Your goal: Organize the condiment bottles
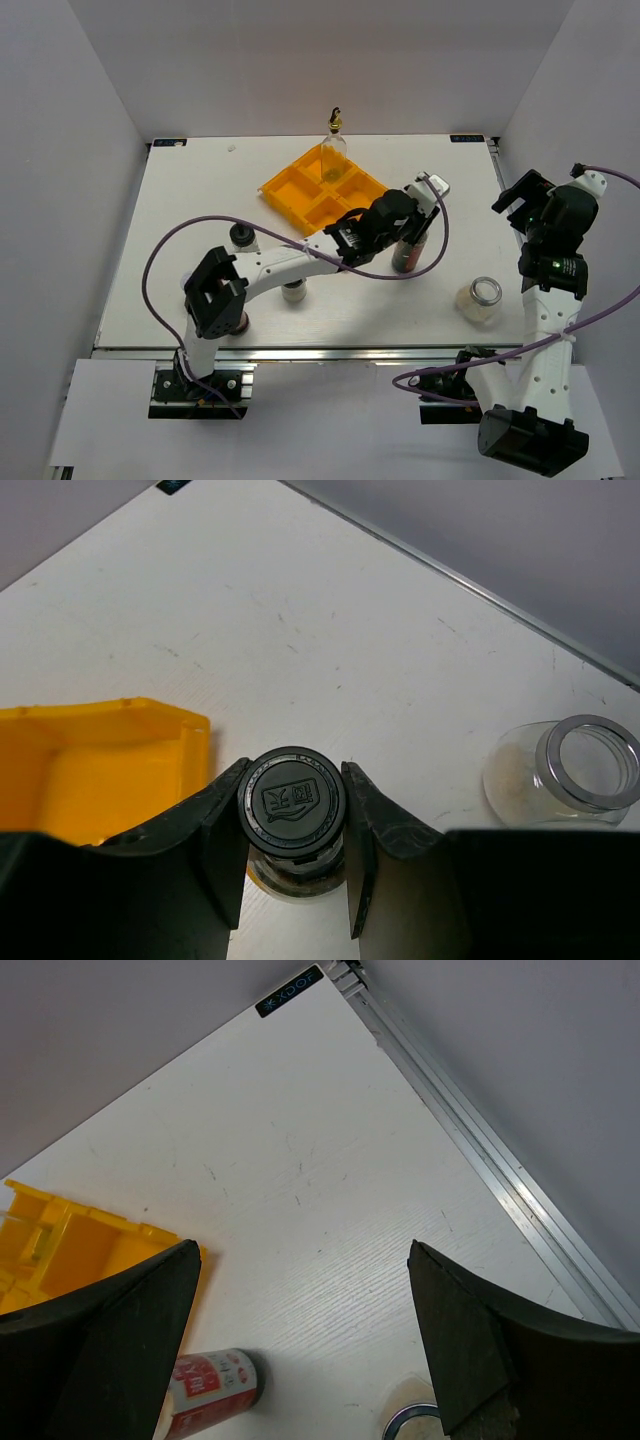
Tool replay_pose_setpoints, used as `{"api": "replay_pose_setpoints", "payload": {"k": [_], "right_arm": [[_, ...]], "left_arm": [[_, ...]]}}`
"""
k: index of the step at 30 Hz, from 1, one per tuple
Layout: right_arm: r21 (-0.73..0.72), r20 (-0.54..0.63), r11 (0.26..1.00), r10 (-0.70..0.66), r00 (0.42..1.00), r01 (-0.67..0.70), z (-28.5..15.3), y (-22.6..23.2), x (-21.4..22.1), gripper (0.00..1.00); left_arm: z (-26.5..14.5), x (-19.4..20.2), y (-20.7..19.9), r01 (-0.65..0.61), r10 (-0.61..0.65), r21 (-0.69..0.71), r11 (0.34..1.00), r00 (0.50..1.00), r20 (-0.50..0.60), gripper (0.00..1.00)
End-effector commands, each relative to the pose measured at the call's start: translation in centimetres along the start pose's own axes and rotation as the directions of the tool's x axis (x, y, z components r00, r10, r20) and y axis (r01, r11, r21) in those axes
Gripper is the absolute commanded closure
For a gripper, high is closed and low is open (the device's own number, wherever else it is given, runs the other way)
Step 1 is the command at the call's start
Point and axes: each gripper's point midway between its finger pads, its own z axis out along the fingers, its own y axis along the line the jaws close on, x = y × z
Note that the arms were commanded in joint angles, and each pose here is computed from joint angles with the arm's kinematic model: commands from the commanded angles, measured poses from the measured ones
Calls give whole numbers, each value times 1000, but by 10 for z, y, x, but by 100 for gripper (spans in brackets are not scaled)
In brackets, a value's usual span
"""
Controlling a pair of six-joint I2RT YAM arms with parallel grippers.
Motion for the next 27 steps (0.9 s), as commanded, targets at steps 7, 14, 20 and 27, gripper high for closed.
{"api": "replay_pose_setpoints", "payload": {"k": [7,14,20,27], "right_arm": [[-69,78,997,-16,997,21,-3,12,-16,11],[-21,92,1000,-6,996,8,-1,3,-17,11],[12,114,1000,-7,993,6,-1,-3,-20,11],[49,138,999,-2,990,-5,-2,-10,-24,11]], "left_arm": [[-161,-168,121,187,-57,-322,928,926,372,100],[-215,-179,247,297,-37,-540,787,897,440,100],[-225,-189,333,339,32,-670,660,879,476,100],[-197,-192,429,421,12,-670,612,842,539,100]]}}
